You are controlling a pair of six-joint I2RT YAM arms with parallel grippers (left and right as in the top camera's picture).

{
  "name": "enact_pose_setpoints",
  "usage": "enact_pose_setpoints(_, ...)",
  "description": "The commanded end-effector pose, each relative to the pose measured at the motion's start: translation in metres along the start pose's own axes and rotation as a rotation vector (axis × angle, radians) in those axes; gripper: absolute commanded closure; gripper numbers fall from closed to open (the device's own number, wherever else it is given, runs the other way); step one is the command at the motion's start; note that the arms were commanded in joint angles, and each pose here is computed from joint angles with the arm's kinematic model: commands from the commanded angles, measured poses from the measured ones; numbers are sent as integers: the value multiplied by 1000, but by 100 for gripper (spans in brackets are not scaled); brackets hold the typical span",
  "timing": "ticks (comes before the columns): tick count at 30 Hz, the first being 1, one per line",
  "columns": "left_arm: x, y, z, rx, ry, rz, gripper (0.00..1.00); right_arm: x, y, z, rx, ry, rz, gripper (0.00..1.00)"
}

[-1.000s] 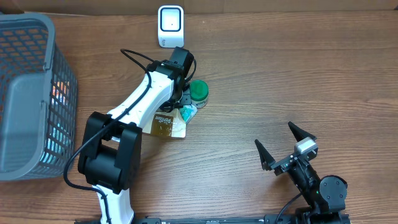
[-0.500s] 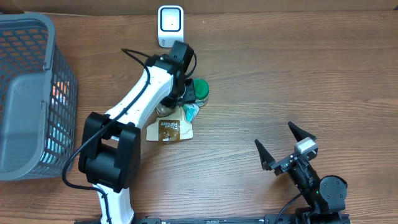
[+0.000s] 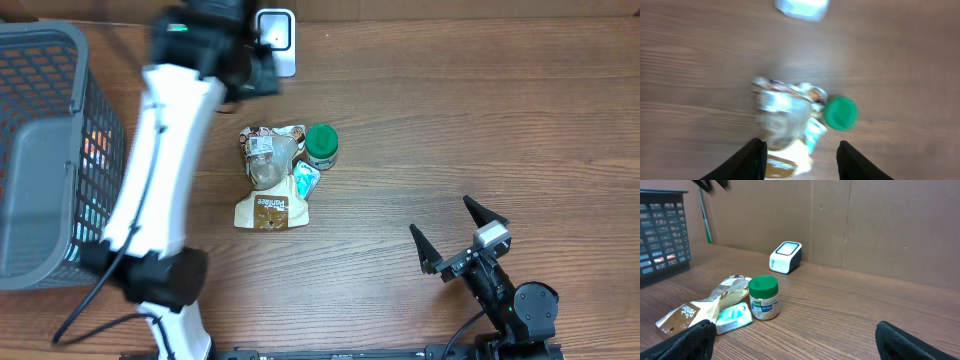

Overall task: Scan the item barcode
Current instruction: 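Return the left gripper into the basket toward the green package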

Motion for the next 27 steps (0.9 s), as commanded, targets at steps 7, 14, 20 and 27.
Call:
enact_pose_setpoints(7, 136, 18, 172, 373, 220, -295, 44, 0, -2, 1, -2, 6, -3, 0)
enact_pose_setpoints(14, 149, 2, 268, 617, 260, -245, 41, 0, -2, 1, -2, 6, -3, 0)
enact_pose_setpoints(20, 132, -14, 315, 710, 282, -164, 42, 0, -2, 1, -2, 6, -3, 0)
enact_pose_setpoints(27, 79, -38, 358, 816, 253, -36, 44, 0, -2, 1, -2, 6, -3, 0)
Point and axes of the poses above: each gripper's point midway between its finger pads, its own x axis back along the fingers, its own z axis along the line the jaws close on, y = z × x, the point moved 5 cm from there along x, back along the fingers, and after that the axes turned 6 degrees about x, right-handed, at the moved point
